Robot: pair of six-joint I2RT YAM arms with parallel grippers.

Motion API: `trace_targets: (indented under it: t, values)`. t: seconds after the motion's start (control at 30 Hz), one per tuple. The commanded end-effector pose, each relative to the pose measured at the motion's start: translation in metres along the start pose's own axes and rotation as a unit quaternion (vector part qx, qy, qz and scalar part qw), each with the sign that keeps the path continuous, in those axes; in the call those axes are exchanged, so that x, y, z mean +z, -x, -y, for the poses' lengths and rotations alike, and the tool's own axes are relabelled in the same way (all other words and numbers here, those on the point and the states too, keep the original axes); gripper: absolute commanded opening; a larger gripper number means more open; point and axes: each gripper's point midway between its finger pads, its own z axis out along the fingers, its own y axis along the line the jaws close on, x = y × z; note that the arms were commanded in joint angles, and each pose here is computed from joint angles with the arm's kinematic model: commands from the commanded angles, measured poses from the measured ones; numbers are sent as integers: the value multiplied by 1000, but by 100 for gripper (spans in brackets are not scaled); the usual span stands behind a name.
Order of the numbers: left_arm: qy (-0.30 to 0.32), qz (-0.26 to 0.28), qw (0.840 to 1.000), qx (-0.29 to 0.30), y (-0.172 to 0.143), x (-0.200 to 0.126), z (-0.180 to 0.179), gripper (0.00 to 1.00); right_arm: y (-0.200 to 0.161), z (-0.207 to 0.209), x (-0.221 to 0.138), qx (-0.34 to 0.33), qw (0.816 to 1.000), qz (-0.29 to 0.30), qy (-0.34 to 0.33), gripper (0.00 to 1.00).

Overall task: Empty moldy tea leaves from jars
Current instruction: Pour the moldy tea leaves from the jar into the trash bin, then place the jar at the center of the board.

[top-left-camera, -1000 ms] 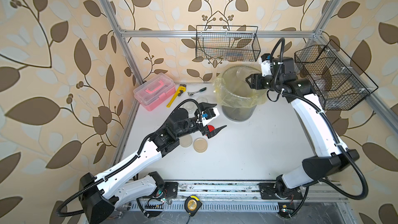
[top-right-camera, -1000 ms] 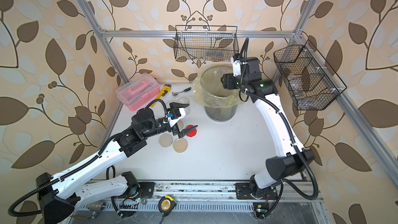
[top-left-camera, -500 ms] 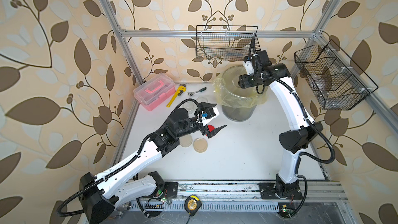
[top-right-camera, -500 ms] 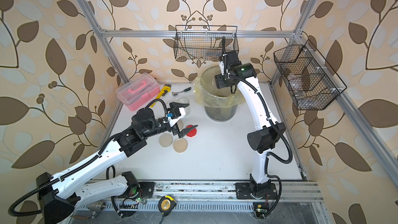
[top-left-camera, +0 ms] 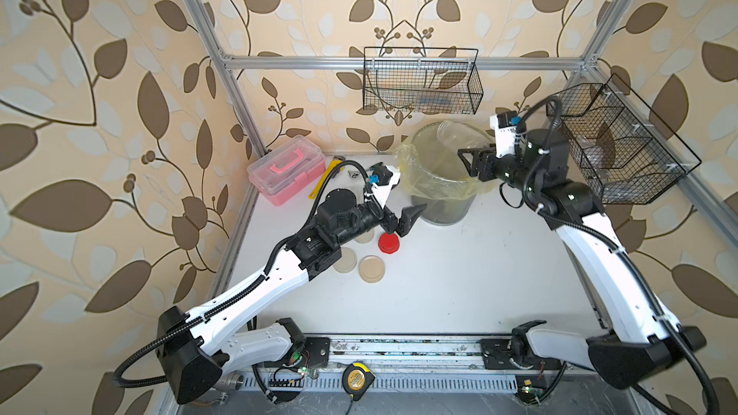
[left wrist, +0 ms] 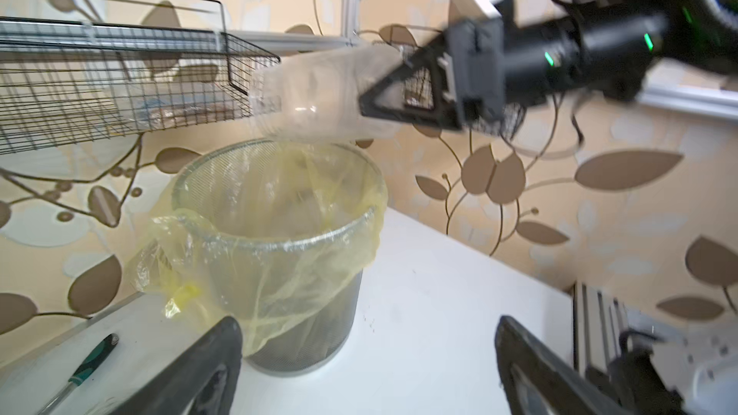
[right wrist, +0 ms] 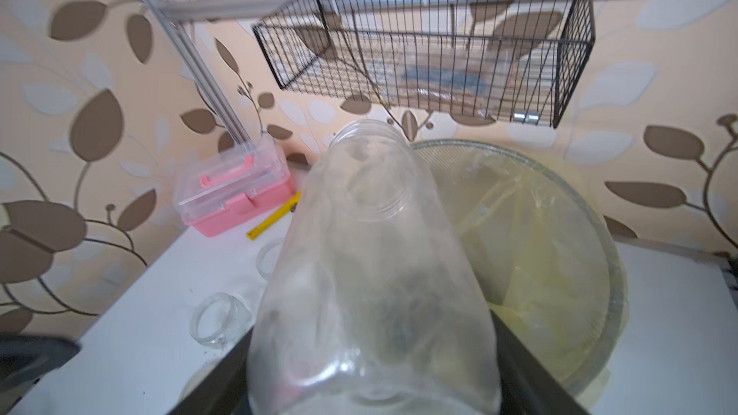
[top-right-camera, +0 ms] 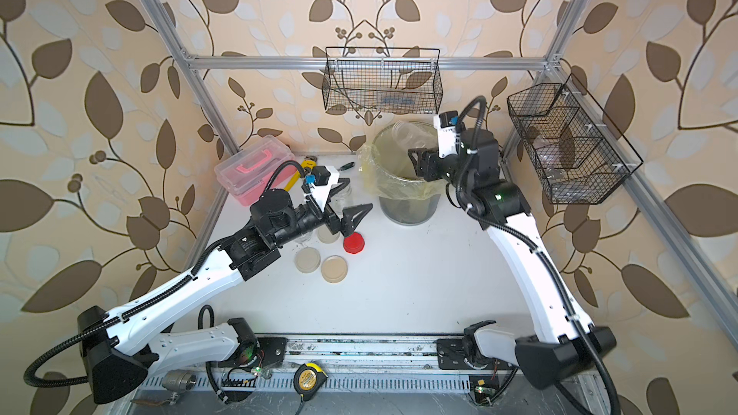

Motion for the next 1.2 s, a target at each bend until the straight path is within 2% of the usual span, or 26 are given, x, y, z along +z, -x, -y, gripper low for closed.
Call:
trace_targets:
  t: [0.0,0.07,0.17,0.3,0.33,0.37,0.43,0.57,0.63,0.77,0.93,1.1,1.17]
  values:
    - [13,82,984,-155,58,10,-6,99,46,-44,-26,-14,982,144,120,49]
    - [7,87,974,-208,66,21,-9,99,38,-53,-36,-11,976,161,146,50]
    - [-27,95,949,-299,79,36,-12,99,27,-66,-44,-6,967,175,187,52]
    - [-89,121,899,-411,93,51,-21,96,16,-80,-46,2,958,169,233,52]
    - [-103,132,889,-425,100,50,-23,96,15,-84,-47,0,955,167,244,52]
    - [-105,128,885,-435,91,61,-29,96,14,-88,-48,-4,954,166,251,52]
    - [-128,130,881,-437,93,66,-27,96,11,-96,-49,-12,951,163,263,52]
    - [-153,111,883,-430,92,74,-19,97,8,-104,-49,-16,948,155,276,52]
    - [-161,102,885,-425,91,76,-15,91,8,-103,-47,-16,950,150,271,52]
    - [-158,77,899,-402,85,73,-9,84,6,-98,-44,-18,956,144,253,52]
    - [-126,44,922,-365,75,64,-8,79,4,-99,-41,-30,959,129,251,53]
    - [-134,3,929,-345,73,62,3,79,5,-97,-44,-38,961,128,241,53]
    - [-141,0,929,-342,75,60,6,75,3,-97,-43,-37,961,125,245,53]
